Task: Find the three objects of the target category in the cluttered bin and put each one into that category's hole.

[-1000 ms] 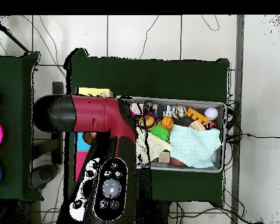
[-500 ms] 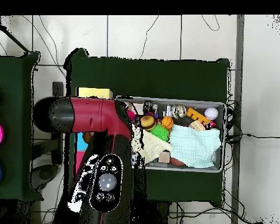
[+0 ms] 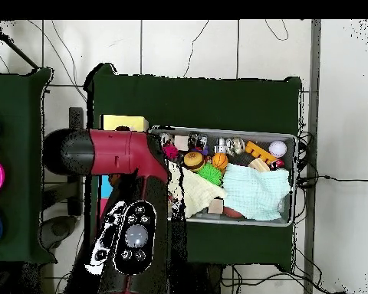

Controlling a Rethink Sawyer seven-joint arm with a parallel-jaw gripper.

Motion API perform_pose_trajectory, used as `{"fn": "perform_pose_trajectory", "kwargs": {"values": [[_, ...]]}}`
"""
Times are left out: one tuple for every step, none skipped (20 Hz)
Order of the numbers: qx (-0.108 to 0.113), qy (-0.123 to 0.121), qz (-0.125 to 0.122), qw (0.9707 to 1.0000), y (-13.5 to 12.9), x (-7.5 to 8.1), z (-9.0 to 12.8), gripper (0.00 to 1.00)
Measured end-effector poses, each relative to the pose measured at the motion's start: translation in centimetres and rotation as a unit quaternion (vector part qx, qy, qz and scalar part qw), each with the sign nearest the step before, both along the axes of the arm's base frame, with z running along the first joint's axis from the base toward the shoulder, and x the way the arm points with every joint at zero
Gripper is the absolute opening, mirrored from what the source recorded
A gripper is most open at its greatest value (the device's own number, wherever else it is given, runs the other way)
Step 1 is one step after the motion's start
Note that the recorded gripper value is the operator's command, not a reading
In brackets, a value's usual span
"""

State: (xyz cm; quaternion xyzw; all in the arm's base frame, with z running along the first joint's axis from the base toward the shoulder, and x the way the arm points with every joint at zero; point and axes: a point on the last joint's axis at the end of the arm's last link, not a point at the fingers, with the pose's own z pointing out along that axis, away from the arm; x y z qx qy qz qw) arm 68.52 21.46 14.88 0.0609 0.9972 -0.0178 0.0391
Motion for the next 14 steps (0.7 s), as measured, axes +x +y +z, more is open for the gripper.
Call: {"fn": "perform_pose_trajectory", "kwargs": {"values": [[0.000,0.000,-0.001,1.0000,0.1,0.0,0.0,0.00],[0.001,0.000,-0.001,1.0000,0.2,0.0,0.1,0.00],[0.001,0.000,-0.001,1.0000,0.2,0.0,0.1,0.00],[0.001,-0.001,-0.001,1.0000,0.4,0.0,0.1,0.00],[0.002,-0.002,-0.001,1.0000,0.5,0.0,0.2,0.00],[0.002,-0.002,-0.001,1.0000,0.6,0.0,0.2,0.00],[0.002,-0.002,-0.001,1.0000,0.6,0.0,0.2,0.00],[0.002,-0.003,-0.001,1.0000,0.7,0.1,0.3,0.00],[0.002,-0.006,-0.001,1.0000,0.8,0.3,0.4,0.00],[0.002,-0.007,-0.001,1.0000,0.9,0.4,0.5,0.00],[0.002,-0.008,-0.001,1.0000,0.9,0.5,0.5,0.00],[0.002,-0.012,-0.002,0.9999,1.0,0.8,0.8,0.00],[0.002,-0.014,-0.002,0.9999,1.1,1.0,0.9,0.00],[0.003,-0.016,-0.002,0.9999,1.2,1.2,1.0,0.00]]}}
